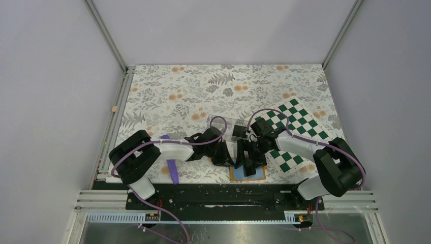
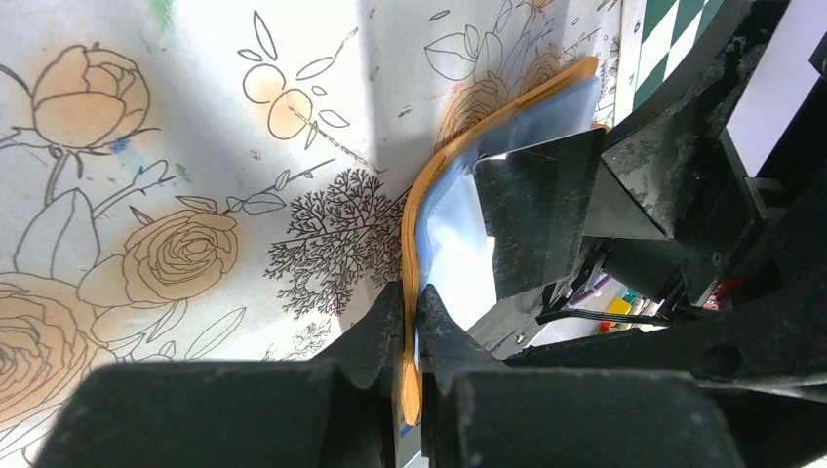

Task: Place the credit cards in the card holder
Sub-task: Insert the credit card into the card slot.

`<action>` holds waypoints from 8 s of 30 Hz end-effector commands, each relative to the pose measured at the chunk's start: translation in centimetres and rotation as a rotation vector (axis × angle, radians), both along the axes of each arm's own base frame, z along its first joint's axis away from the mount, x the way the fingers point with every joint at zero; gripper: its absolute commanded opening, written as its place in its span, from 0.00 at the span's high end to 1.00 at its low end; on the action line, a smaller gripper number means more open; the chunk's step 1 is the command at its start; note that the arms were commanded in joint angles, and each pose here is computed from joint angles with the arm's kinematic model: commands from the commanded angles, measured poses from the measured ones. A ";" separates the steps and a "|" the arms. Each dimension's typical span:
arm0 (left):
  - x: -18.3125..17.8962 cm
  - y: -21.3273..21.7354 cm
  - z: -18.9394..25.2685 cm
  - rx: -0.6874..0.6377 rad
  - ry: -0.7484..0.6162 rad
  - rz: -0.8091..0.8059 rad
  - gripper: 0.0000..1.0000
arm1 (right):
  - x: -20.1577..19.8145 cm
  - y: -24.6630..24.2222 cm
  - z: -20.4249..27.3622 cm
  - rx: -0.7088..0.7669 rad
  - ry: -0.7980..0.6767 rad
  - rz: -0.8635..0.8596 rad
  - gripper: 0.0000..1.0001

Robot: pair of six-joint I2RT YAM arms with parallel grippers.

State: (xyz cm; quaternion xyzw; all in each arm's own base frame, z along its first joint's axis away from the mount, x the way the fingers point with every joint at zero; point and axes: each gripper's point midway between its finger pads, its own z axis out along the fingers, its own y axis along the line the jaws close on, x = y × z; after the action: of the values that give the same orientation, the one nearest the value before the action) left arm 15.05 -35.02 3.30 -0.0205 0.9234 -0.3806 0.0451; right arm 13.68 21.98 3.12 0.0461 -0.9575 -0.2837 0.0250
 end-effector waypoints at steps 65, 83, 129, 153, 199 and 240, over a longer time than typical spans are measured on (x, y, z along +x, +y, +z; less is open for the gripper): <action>0.7 -3.4 1.2 -0.187 -0.049 -0.081 0.97 | 0.0 -2.9 0.0 -0.146 -0.056 0.018 0.13; 0.9 2.0 0.1 -0.014 -0.100 -0.015 1.00 | 2.6 -0.1 0.8 -0.019 -0.091 -0.055 0.13; 2.8 2.2 0.7 0.021 -0.138 -0.024 1.00 | 0.0 -1.1 -2.5 0.133 0.067 -0.092 0.95; 2.6 1.7 0.4 0.005 -0.132 -0.055 1.00 | -0.9 -0.1 -1.9 0.205 0.146 -0.136 1.00; 2.7 1.3 1.0 -0.007 -0.172 -0.074 1.00 | -2.4 1.7 -1.3 0.280 0.215 -0.096 1.00; 1.5 2.6 -0.1 0.003 -0.074 0.062 0.64 | -1.8 -2.8 -2.3 -0.201 0.082 -0.035 0.26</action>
State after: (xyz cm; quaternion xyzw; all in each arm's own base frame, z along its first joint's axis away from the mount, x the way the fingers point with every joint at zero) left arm 15.68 -32.73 2.48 -0.0305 0.9217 -0.3816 0.0623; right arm 12.89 22.38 2.85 0.0038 -0.9583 -0.2801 0.0568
